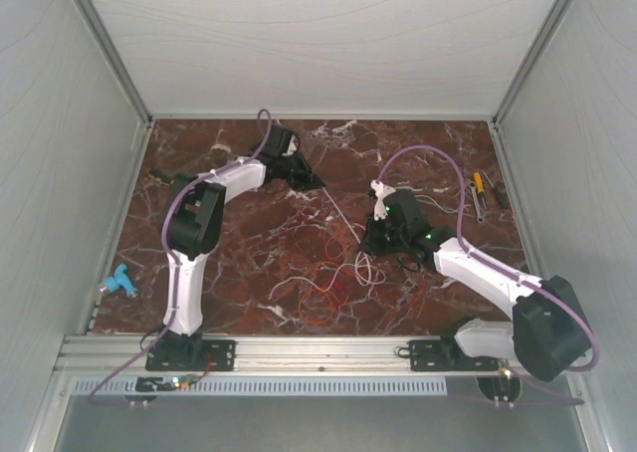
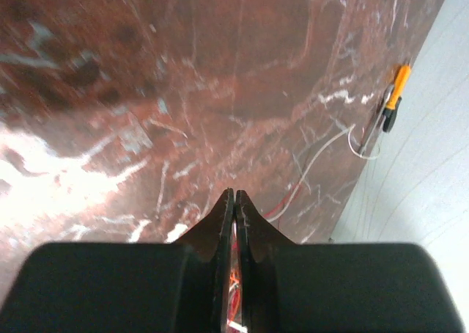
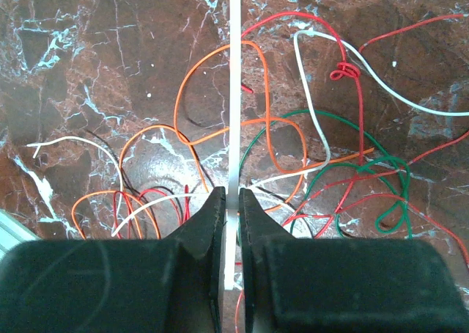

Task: Zip-tie the wires
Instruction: Tie the cable at the center of the board.

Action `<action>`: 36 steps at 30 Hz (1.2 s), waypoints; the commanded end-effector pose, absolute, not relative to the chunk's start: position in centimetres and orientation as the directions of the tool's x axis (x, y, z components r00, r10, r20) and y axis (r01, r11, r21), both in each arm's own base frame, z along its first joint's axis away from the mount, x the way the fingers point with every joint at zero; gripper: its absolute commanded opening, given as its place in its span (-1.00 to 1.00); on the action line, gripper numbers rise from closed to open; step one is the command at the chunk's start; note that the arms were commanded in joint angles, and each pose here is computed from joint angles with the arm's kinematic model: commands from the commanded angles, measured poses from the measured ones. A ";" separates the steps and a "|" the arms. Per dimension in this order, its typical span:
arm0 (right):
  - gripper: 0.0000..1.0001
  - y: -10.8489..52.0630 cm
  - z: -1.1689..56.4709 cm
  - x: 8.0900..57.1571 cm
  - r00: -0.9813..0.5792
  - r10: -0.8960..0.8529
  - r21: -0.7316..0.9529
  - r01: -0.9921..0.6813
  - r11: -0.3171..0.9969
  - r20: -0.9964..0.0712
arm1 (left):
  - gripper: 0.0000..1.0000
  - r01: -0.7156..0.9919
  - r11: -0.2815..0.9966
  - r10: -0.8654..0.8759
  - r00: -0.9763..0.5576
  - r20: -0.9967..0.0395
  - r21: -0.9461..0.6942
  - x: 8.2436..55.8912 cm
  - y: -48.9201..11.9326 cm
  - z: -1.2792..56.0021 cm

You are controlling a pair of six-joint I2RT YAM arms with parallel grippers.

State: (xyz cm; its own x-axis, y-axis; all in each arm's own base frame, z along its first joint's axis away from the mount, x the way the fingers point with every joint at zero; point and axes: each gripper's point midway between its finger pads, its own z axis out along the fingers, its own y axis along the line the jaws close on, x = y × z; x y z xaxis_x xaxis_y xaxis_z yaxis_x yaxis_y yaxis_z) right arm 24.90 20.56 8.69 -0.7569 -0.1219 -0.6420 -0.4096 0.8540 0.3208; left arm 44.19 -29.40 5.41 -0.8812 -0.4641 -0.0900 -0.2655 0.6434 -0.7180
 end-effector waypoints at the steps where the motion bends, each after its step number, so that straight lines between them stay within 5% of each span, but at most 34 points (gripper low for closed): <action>1: -1.00 20.5 8.3 24.1 -0.766 -0.121 0.328 -0.404 0.854 -0.631 | -1.00 -0.260 0.667 -0.519 -0.834 -0.186 -0.698 48.7 -26.6 5.1; 36: -1.00 18.4 1.7 22.0 -0.857 -0.087 0.365 -0.306 0.879 -0.508 | -1.00 -0.462 0.683 -0.701 -0.630 -0.333 -0.565 63.2 -11.6 2.3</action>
